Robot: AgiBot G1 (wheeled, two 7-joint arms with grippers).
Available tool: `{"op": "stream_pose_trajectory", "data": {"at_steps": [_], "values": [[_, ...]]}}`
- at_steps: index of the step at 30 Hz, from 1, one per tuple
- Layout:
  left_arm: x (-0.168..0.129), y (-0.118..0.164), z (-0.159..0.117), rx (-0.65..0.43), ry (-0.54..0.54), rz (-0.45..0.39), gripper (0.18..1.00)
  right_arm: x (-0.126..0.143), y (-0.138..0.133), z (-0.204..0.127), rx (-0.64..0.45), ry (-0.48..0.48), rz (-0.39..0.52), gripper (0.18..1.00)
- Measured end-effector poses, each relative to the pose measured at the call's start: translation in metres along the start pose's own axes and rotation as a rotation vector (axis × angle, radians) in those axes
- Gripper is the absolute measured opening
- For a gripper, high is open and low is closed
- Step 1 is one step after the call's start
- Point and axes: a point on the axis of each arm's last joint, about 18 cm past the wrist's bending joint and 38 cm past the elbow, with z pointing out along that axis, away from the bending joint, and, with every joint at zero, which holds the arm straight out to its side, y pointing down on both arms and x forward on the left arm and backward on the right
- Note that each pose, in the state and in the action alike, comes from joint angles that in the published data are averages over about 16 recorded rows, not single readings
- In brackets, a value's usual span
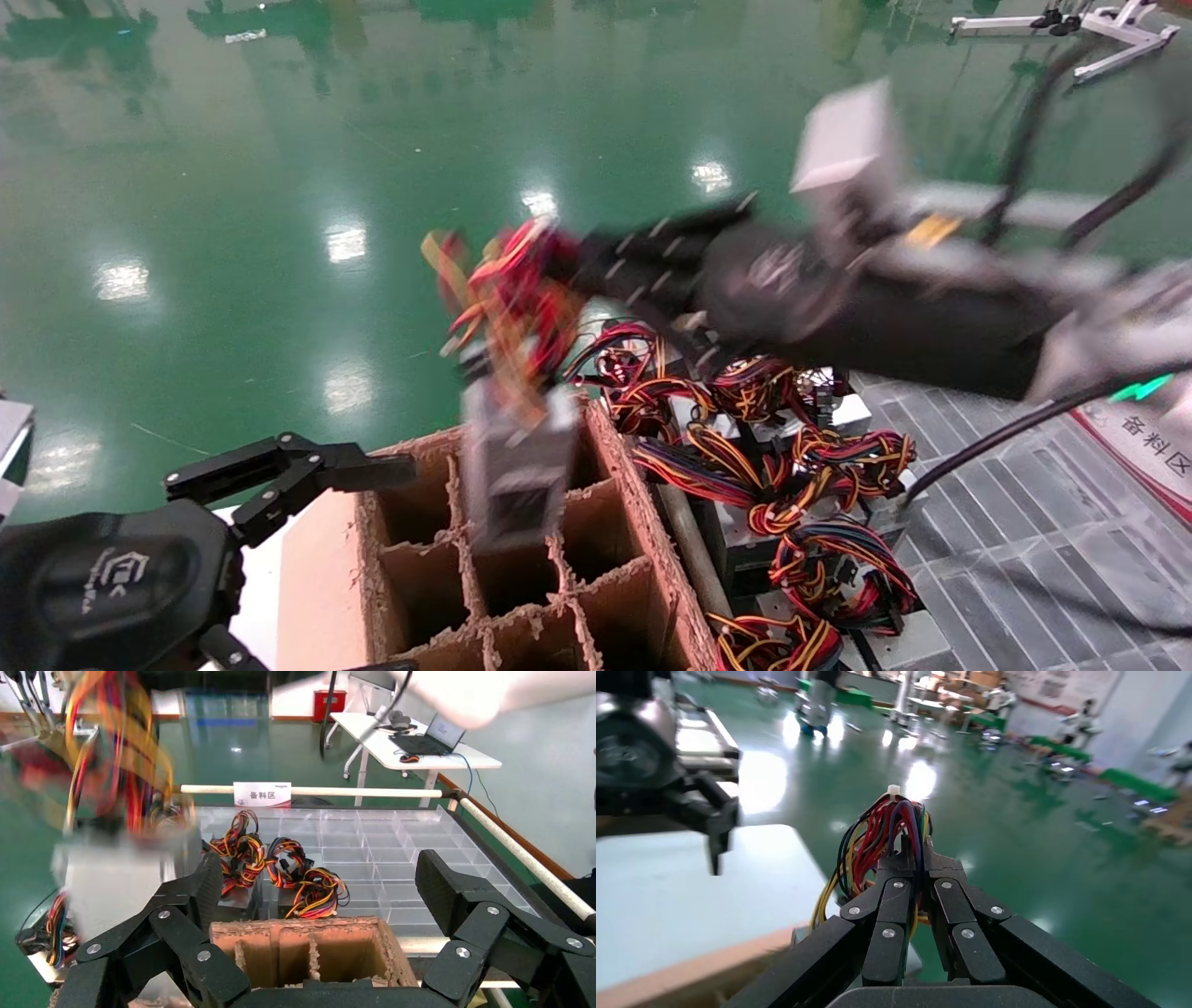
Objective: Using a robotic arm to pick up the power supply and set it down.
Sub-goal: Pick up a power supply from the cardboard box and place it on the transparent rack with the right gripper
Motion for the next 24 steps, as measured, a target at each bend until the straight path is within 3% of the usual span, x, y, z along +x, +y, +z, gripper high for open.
{"op": "stream_pose_trajectory", "data": {"at_steps": [6, 12, 18, 24], "values": [[0.0, 0.0, 0.0, 0.0, 0.0, 0.0, 1.0, 0.034, -0.045, -0.068, -0.078, 0.084, -0.109, 0.196], [0.0, 0.0, 0.0, 0.0, 0.0, 0.0, 1.0, 0.052, -0.076, -0.139, -0.213, 0.17, -0.178, 0.195], [0.0, 0.0, 0.0, 0.0, 0.0, 0.0, 1.0, 0.048, -0.088, -0.202, -0.346, 0.243, -0.191, 0.195], [0.0, 0.0, 0.0, 0.0, 0.0, 0.0, 1.0, 0.029, -0.08, -0.247, -0.456, 0.281, -0.158, 0.195]]}}
